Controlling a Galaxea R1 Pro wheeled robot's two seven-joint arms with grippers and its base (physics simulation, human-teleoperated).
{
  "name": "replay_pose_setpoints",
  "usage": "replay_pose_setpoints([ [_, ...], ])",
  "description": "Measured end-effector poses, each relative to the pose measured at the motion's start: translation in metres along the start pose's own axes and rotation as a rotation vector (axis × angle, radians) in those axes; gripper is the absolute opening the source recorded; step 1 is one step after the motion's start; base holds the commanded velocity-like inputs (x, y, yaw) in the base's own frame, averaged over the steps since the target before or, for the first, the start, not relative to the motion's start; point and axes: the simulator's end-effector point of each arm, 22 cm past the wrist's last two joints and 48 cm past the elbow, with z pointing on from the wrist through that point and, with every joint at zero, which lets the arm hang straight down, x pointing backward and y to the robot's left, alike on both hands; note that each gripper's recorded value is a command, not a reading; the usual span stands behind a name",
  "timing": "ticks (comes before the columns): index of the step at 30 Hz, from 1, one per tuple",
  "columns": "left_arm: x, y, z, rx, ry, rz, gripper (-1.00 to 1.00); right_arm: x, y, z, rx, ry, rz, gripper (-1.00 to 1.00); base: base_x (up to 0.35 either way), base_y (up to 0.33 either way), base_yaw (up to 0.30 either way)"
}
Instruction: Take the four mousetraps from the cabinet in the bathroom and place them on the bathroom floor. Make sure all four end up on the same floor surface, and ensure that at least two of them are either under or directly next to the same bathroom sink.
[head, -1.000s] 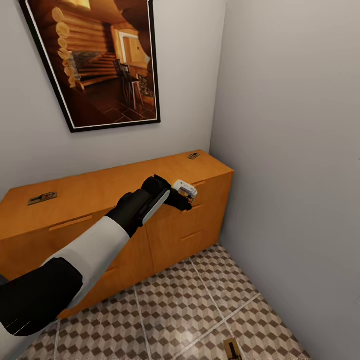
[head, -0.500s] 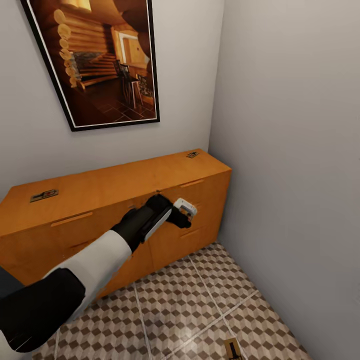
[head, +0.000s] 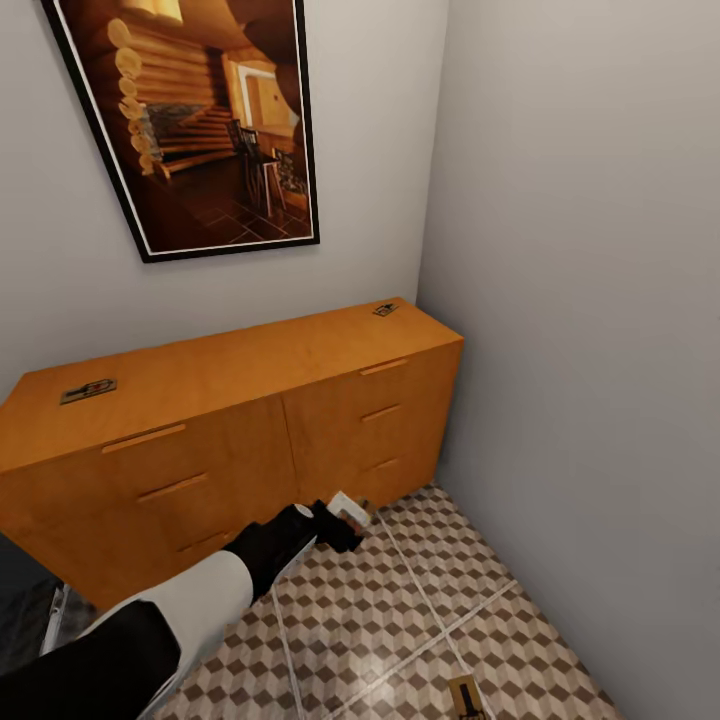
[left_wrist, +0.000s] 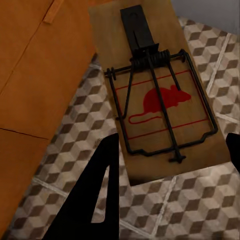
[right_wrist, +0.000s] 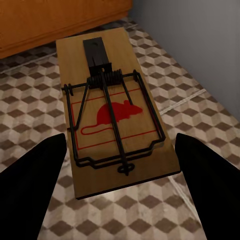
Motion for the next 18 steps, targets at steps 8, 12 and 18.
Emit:
replay_pose_setpoints([
  [8,0.119,-0.001,0.012,-0.024,0.023,-0.033,-1.00,-0.005,-0.005,0.003,0.002,-0.016,-0.006,-1.00,0.000,0.000,0.000],
  [12,0.158,-0.009,0.009,-0.027,0.019,-0.042,-1.00,-0.021,-0.009,0.013,0.008,-0.058,-0.002,-1.00,0.000,0.000,0.000],
  [18,0.223,-0.015,-0.001,-0.039,0.044,-0.099,-1.00,-0.065,-0.041,0.044,0.038,-0.138,-0.036,-1.00,0.000,0.000,0.000],
])
